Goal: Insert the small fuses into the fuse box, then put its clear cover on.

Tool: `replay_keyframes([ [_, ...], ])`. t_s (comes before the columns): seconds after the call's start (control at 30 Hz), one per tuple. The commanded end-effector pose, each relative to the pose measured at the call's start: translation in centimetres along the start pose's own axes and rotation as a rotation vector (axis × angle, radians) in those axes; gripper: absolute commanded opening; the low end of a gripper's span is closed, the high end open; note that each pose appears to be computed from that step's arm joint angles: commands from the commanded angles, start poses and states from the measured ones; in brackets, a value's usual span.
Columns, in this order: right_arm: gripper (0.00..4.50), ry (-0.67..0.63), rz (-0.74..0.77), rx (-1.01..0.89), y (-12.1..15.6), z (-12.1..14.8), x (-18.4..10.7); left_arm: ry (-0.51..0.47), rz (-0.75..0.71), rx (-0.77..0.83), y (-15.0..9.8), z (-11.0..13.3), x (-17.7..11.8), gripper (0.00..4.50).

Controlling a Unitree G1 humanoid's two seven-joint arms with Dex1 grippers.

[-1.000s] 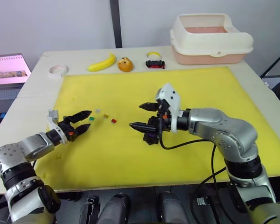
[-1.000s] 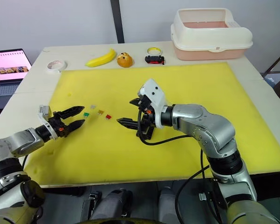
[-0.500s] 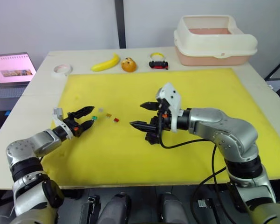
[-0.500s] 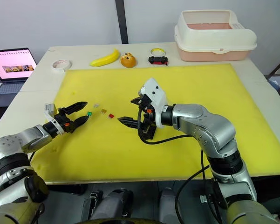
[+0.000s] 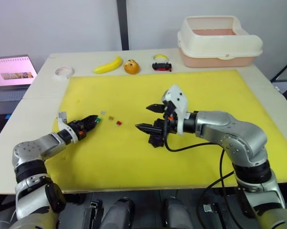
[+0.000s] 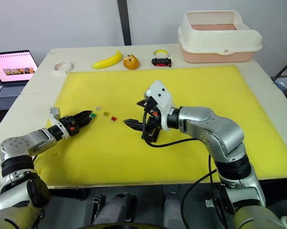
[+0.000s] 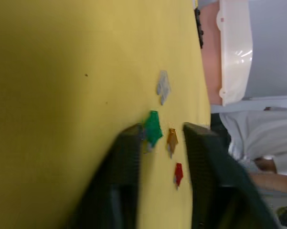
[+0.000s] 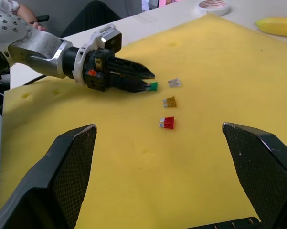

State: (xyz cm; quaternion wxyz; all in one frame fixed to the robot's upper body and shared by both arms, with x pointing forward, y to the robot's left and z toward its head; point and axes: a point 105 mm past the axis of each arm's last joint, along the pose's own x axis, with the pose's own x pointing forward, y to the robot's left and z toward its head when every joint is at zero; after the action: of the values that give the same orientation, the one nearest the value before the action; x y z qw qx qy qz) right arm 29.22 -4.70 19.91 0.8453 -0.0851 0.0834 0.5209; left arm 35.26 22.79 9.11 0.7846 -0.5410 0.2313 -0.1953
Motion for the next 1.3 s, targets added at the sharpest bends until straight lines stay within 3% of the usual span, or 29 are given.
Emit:
replay_keyframes([
  [0.03, 4.50, -0.034, -0.005, -0.032, 0.1, 1.1, -0.6, -0.020, 0.074, -0.015, 1.8, -0.1, -0.1, 0.01],
  [0.3, 4.50, -0.026, -0.008, -0.028, 0.0, 0.9, -1.0, -0.071, 0.060, 0.030, 0.9, 1.6, -1.5, 0.01],
  [0.43, 4.50, -0.052, 0.016, 0.016, 0.4, 1.3, -1.6, -0.051, -0.095, 0.128, -4.4, 3.0, -2.8, 0.01],
  [0.5, 4.50, -0.104, 0.042, 0.082, 0.7, 2.0, -1.8, 0.019, -0.220, 0.219, -8.6, 2.2, -2.9, 0.01],
  [0.57, 4.50, -0.143, 0.055, 0.137, 0.8, 2.5, -2.0, 0.071, -0.304, 0.272, -11.1, 1.2, -2.8, 0.01],
  [0.83, 4.50, -0.287, 0.056, 0.330, 0.5, 4.6, -1.6, 0.210, -0.540, 0.349, -17.6, -2.6, -0.7, 0.01],
  [1.03, 4.50, -0.425, 0.049, 0.475, 0.6, 6.3, -1.3, 0.237, -0.629, 0.280, -19.9, -4.4, 0.7, 0.01],
  [1.3, 4.50, -0.499, 0.020, 0.618, 0.5, 7.0, -0.9, 0.261, -0.665, 0.219, -20.8, -6.2, 0.6, 0.01],
])
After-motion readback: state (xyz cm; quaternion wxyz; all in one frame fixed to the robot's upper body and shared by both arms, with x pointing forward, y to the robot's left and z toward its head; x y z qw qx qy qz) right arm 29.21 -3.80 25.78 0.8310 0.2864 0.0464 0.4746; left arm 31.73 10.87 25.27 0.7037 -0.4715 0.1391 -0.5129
